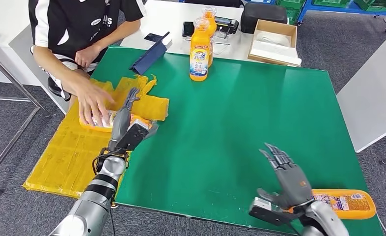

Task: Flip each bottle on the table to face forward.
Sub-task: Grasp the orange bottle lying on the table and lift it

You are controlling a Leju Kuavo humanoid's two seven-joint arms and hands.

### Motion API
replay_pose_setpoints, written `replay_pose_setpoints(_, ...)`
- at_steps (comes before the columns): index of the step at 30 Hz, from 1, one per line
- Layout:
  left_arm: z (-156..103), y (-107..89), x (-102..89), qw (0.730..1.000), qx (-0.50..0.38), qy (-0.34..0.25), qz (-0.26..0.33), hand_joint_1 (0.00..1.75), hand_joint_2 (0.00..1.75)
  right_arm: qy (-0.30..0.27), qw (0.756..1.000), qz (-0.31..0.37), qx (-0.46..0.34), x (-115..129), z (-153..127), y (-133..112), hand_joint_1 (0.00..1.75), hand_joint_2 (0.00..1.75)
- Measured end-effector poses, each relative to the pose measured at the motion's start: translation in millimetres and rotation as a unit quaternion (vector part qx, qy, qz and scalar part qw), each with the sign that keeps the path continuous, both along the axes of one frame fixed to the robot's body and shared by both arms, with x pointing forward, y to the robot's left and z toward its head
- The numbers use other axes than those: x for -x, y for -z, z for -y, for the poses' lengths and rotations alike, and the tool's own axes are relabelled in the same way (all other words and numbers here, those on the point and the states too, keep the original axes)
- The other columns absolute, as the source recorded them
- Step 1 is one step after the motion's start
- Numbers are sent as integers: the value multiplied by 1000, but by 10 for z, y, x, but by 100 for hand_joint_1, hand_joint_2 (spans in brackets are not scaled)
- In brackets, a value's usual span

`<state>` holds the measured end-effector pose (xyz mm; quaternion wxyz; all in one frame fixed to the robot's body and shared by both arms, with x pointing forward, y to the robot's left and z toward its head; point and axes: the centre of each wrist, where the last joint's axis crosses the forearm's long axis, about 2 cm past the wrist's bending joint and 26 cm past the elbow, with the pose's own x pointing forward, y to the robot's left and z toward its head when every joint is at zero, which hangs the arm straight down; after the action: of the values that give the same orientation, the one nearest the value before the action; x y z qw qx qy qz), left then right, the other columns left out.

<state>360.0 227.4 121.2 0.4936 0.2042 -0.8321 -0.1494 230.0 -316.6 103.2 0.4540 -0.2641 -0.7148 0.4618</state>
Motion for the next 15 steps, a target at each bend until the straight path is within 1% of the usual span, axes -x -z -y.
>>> replay_pose_setpoints(5, 110, -97, 45, 999, 28, 21, 27, 0, 175, 27, 999, -3, 29, 146, 275, -24, 0, 175)
replay_pose_setpoints(9, 217, -133, 132, 998, 41, 37, 38, 0, 175, 57, 997, -2, 53, 279, 585, -72, 0, 175)
replay_pose_setpoints(11, 267, -153, 159, 997, 44, 44, 42, 0, 175, 70, 996, -2, 61, 317, 706, -93, 0, 175)
replay_pose_setpoints(15, 325, -190, 185, 997, 39, 48, 53, 0, 175, 93, 993, 3, 75, 337, 846, -136, 0, 175)
